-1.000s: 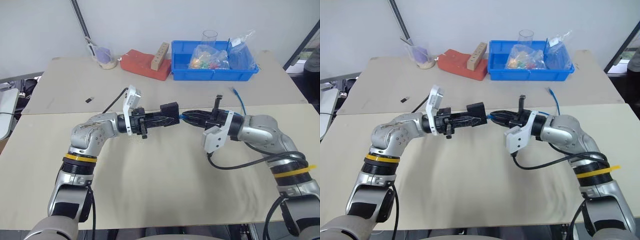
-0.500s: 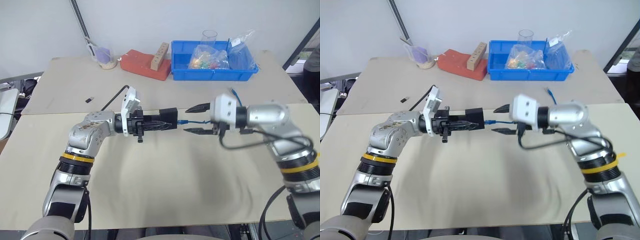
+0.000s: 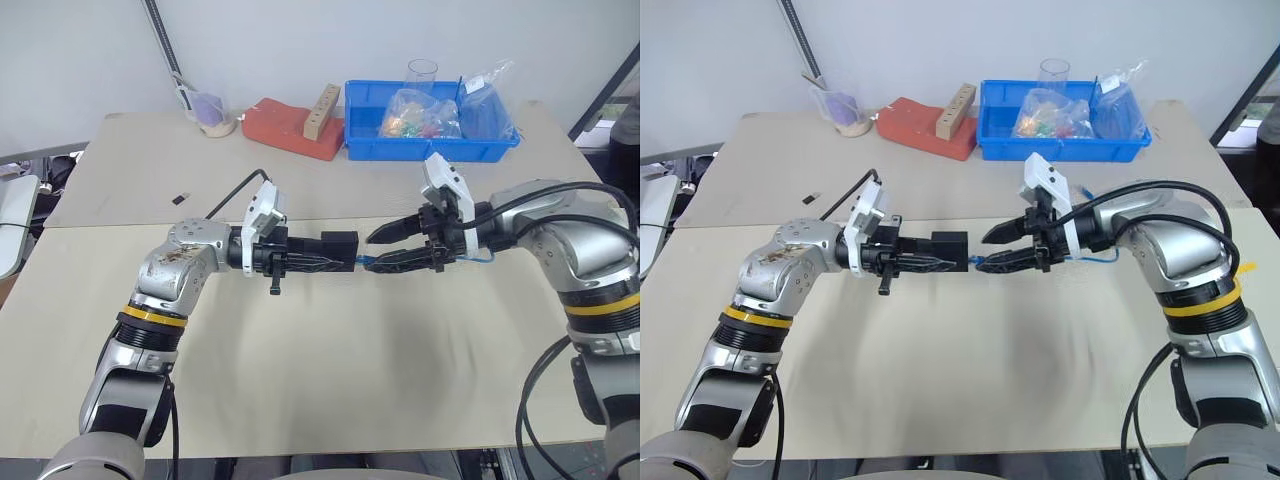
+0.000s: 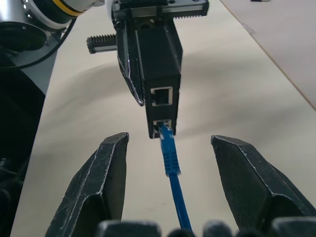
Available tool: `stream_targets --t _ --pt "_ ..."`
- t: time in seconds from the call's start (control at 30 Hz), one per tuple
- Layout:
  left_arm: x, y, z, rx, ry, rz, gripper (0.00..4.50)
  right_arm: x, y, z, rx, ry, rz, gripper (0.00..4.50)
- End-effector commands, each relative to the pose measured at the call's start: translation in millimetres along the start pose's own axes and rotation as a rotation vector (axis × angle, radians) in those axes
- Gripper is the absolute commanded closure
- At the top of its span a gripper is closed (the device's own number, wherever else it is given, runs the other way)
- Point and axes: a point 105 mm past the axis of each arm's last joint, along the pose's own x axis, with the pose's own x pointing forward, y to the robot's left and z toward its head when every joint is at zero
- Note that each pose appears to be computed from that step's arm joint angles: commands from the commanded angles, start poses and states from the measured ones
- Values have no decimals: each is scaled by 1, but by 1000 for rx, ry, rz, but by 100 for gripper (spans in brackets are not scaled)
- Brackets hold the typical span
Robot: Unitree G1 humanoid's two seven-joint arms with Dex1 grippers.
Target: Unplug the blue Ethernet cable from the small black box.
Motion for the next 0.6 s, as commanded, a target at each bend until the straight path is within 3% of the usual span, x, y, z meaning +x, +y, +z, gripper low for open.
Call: stream_targets --t 0.03,0.33,0.6 --pt "1 -4 12 58 -24 -15 393 4 3 8 -55 -4 8 152" --pt "3 -5 11 59 -20 -25 393 7 -1 4 -40 3 3 152" --pt "4 -7 8 68 3 -48 393 6 1 5 -24 -2 24 403"
